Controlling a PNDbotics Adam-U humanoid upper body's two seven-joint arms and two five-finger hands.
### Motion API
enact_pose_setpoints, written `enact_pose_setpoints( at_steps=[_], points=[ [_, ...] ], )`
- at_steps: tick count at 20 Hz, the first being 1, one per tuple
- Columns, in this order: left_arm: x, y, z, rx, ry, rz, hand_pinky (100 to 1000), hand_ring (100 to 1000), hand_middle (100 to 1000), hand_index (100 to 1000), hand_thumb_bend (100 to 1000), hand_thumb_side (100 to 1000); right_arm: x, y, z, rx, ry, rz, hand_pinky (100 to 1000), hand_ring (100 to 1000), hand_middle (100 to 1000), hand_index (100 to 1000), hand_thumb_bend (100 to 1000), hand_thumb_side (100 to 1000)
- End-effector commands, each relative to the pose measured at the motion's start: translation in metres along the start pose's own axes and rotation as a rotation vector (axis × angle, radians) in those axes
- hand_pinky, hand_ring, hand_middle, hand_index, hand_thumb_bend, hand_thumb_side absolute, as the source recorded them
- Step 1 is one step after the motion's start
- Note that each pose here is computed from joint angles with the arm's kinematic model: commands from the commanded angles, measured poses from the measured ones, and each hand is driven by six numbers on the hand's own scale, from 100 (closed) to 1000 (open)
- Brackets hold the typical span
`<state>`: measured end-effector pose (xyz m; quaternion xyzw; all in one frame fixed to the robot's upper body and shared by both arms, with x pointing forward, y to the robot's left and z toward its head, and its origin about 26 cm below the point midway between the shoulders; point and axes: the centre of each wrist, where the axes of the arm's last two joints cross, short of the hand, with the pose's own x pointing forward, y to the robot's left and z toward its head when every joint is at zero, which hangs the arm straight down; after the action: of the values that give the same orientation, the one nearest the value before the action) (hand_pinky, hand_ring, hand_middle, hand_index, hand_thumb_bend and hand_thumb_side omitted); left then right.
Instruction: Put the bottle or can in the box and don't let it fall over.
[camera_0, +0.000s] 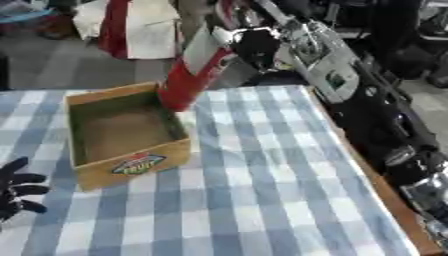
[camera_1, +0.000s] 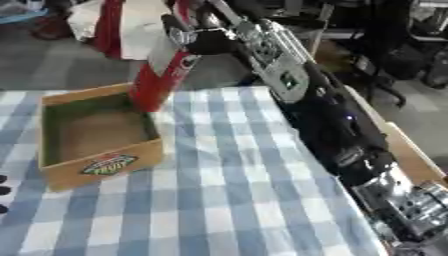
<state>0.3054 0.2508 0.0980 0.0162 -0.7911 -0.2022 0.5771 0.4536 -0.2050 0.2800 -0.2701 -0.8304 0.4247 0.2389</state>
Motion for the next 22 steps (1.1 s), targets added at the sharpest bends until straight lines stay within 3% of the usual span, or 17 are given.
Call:
enact_pose_setpoints(
  at_steps=[1, 3, 6, 8, 9, 10, 13, 16, 19, 22],
  points=[
    [0.012, -0.001, -0.007, -0.020, -0.051, 0.005, 545, 675, 665, 929, 283, 1000, -0.003, -0.003, -0.008, -0.050, 0.016, 0.018, 100, 179, 197, 412, 100, 257],
    [0.014, -0.002, -0.009, -0.028, -0.059, 0.008, 545, 674, 665, 929, 283, 1000, -0.005, 0.005, -0.008, -0.050, 0.027, 0.025, 100, 249, 291, 499, 100, 221],
    [0.015, -0.003, -0.010, -0.034, -0.062, 0.010, 545, 674, 665, 929, 284, 1000, -0.005, 0.017, -0.009, -0.016, 0.023, 0.041, 100, 433, 537, 802, 100, 202],
    [0.015, -0.004, -0.010, -0.037, -0.062, 0.011, 545, 674, 665, 929, 284, 1000, -0.003, 0.023, -0.009, 0.017, 0.009, 0.035, 100, 566, 679, 924, 100, 365],
    [0.015, -0.004, -0.010, -0.039, -0.062, 0.011, 545, 674, 665, 929, 284, 1000, -0.002, 0.025, -0.010, 0.031, 0.000, 0.029, 179, 616, 723, 950, 100, 455],
    [0.014, -0.004, -0.010, -0.039, -0.062, 0.011, 545, 674, 665, 929, 284, 1000, -0.001, 0.026, -0.010, 0.045, -0.009, 0.023, 341, 696, 776, 981, 100, 571],
    [0.014, -0.004, -0.010, -0.040, -0.061, 0.011, 545, 674, 665, 929, 285, 1000, 0.005, 0.028, -0.012, 0.078, -0.049, -0.006, 574, 797, 848, 1000, 100, 720],
    [0.014, -0.004, -0.010, -0.042, -0.060, 0.011, 544, 674, 665, 929, 285, 1000, 0.013, 0.027, -0.016, 0.101, -0.094, -0.030, 723, 868, 901, 1000, 100, 777],
    [0.014, -0.005, -0.010, -0.043, -0.060, 0.011, 545, 675, 665, 929, 285, 1000, 0.024, 0.025, -0.021, 0.123, -0.141, -0.043, 814, 921, 937, 1000, 100, 795],
    [0.014, -0.005, -0.010, -0.043, -0.059, 0.012, 544, 674, 665, 929, 286, 1000, 0.033, 0.022, -0.024, 0.127, -0.175, -0.063, 815, 921, 936, 1000, 100, 784]
  ],
)
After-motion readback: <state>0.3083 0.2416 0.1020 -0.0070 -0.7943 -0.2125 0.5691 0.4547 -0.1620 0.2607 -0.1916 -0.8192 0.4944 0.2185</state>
